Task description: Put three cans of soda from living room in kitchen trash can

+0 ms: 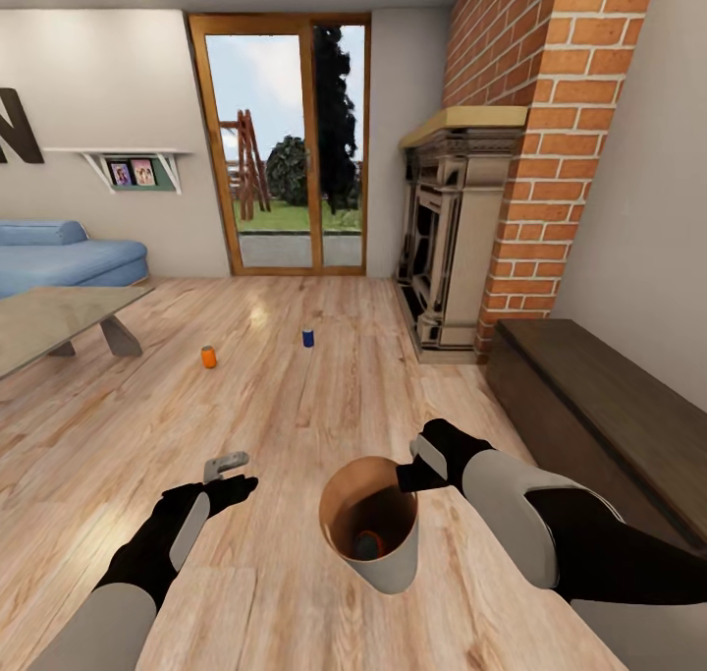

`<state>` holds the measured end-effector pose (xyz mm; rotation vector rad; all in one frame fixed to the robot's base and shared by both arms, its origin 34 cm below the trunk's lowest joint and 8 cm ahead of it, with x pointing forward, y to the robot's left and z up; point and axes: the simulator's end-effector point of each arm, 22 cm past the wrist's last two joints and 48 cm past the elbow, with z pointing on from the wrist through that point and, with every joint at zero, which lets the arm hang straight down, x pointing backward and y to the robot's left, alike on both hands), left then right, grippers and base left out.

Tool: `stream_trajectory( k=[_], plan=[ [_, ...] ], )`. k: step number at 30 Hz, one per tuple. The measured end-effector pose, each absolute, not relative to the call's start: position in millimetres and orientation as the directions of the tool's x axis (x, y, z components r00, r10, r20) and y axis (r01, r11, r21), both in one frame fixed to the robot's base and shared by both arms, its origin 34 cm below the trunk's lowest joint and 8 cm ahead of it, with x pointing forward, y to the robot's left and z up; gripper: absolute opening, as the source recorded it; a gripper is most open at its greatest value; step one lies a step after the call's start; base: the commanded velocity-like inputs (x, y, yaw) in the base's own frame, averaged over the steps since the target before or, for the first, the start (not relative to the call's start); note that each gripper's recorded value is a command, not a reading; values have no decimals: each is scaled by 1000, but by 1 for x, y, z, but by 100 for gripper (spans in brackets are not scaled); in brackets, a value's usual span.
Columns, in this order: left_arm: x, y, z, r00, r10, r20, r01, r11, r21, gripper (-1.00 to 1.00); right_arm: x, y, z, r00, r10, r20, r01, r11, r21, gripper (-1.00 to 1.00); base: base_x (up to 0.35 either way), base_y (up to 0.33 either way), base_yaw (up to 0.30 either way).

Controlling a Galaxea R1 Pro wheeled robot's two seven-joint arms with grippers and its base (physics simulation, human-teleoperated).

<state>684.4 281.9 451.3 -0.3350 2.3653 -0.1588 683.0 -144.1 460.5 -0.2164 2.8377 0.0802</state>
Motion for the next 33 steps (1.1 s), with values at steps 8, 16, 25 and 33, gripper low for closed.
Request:
stream_trajectory(
  k=[8, 16, 25, 33],
  plan=[
    [685, 282, 452, -699, -284, -656, -194, 959, -209, 100, 683, -144, 460, -945, -144, -294, -159, 987, 30, -100, 85, 48, 0],
    [684, 283, 453, -701, -282, -655, -193, 959, -207, 100, 690, -142, 470, -939, -137, -315, -156, 987, 37, -100, 163, 123, 0],
    [655, 281, 412, -776, -282, -564, -163, 954, -253, 100, 704, -122, 489, -920, -141, -365, -197, 973, 122, -100, 146, 94, 0],
    [637, 283, 390, -814, -283, -507, -166, 950, -263, 100, 717, -120, 506, -900, -147, -411, -236, 956, 174, -100, 36, 7, 0]
  ],
)
